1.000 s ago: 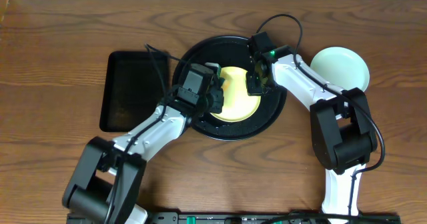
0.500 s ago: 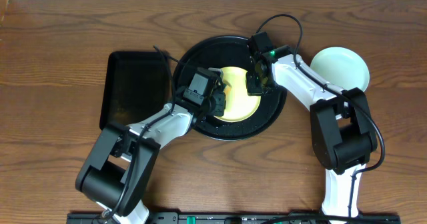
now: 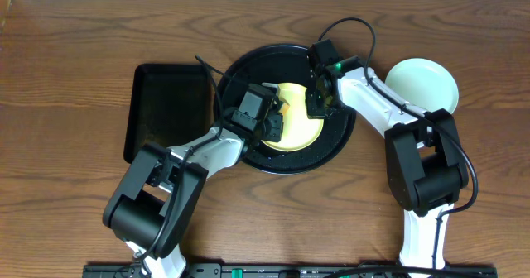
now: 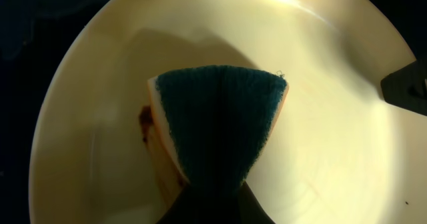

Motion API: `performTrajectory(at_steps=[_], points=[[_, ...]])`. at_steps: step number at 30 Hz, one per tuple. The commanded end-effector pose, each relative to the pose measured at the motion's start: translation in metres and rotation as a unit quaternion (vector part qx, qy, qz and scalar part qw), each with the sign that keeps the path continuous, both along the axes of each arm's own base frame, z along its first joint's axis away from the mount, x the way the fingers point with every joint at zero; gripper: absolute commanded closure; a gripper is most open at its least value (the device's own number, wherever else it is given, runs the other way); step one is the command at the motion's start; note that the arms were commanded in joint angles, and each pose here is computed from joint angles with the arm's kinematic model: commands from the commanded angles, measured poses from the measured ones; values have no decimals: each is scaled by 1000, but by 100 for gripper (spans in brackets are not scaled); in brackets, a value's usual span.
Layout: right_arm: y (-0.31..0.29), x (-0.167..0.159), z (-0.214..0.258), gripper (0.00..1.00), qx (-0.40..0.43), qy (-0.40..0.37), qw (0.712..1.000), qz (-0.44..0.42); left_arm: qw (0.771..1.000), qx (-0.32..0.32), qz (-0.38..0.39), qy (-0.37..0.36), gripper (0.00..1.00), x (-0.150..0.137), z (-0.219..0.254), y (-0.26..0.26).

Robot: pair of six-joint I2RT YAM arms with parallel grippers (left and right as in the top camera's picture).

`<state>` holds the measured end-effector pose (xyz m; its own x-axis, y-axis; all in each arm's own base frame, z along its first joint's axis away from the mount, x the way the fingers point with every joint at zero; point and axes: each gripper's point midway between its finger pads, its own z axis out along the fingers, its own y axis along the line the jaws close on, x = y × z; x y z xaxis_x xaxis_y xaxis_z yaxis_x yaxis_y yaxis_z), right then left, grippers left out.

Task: Clean dirty plates on tray and stack at the side
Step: 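Scrub the sauce streak on the yellow plate with the left gripper's sponge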

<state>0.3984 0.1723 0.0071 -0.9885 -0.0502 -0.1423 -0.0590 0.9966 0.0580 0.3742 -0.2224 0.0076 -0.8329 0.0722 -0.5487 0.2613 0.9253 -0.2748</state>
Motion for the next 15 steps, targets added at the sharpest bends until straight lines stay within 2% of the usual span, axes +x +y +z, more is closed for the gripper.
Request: performTrajectory(at_steps=[1, 15], points=[[-6, -5, -12, 99, -18, 11, 1000, 3, 999, 43, 14, 12, 92, -2, -24, 16], [-8, -9, -28, 99, -15, 6, 1000, 1, 996, 89, 24, -11, 92, 6, -25, 31]])
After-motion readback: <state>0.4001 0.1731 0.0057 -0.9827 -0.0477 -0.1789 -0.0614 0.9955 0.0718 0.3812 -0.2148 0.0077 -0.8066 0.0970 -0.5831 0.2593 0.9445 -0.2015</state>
